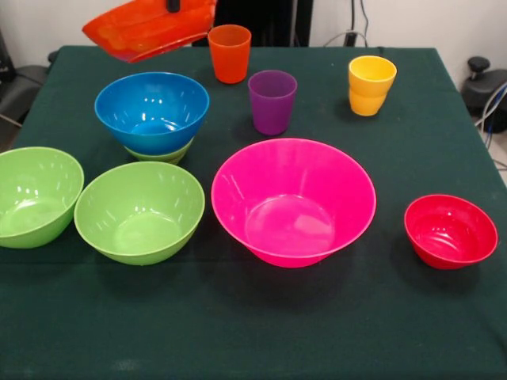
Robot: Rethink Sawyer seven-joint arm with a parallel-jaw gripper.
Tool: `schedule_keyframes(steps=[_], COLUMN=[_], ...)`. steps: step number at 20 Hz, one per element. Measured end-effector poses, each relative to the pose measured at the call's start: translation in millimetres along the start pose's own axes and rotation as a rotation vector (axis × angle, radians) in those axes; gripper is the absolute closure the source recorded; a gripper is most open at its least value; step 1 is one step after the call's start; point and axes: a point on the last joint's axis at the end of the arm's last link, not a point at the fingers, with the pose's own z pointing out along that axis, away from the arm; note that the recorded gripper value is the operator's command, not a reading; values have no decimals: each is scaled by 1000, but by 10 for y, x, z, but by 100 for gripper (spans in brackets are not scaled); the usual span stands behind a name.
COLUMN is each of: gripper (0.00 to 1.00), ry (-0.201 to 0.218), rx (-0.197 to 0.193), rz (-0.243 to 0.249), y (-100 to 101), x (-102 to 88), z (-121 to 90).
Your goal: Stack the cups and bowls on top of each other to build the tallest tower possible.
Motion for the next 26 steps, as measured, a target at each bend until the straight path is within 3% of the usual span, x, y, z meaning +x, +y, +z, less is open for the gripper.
schedule_keyframes(steps=[8,17,26], gripper=[100,100,100], ry=[36,51,54], rx=[11,-3,3], rz=[-13,-19,15], y=[-26,71,-14], x=[86,61,-189], z=[190,279,225])
